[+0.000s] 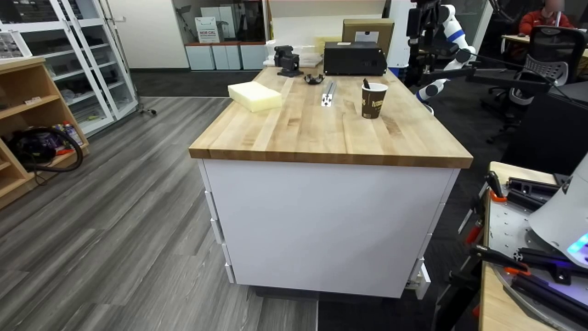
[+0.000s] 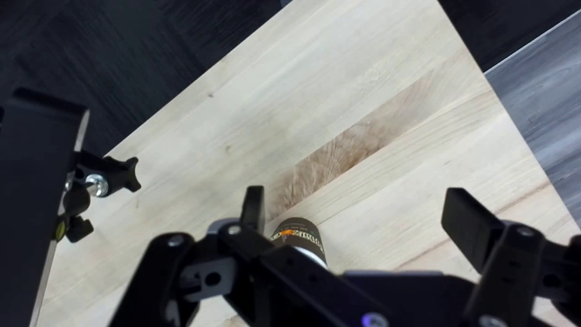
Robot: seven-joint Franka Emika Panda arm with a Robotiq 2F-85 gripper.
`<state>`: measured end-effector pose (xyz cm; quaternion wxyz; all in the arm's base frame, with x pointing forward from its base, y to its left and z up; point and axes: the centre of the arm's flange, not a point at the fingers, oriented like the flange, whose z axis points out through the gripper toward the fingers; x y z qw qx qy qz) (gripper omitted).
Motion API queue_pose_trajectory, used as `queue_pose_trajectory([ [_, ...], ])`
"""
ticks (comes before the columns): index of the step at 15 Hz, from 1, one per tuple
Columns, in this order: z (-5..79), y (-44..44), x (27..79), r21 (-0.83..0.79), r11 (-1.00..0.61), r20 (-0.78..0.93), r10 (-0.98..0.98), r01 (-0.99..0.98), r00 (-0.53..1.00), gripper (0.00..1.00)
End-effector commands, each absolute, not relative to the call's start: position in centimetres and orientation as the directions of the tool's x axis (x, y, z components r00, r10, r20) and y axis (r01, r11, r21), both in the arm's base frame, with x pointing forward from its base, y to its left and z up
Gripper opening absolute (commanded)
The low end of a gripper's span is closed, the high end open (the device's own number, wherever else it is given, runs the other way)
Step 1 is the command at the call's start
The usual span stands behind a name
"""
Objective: Take the pen out of the brown coffee cup
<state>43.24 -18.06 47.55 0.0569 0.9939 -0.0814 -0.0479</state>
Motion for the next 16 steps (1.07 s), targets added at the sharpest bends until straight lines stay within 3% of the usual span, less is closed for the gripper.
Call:
queue_pose_trajectory([
  [1, 48.3, -19.0, 47.4, 0.149, -0.982, -0.066, -0.127, -0.117, 0.99, 1.0],
  [9, 46.8, -19.8, 54.1, 0.193, -0.98, -0.043, -0.047, -0.038, 0.998, 1.0],
  [10, 46.8, -19.4, 51.8, 0.17, -0.983, -0.044, -0.075, -0.066, 0.996, 1.0],
  [16, 46.2, -19.5, 52.3, 0.17, -0.983, -0.047, -0.072, -0.063, 0.996, 1.0],
])
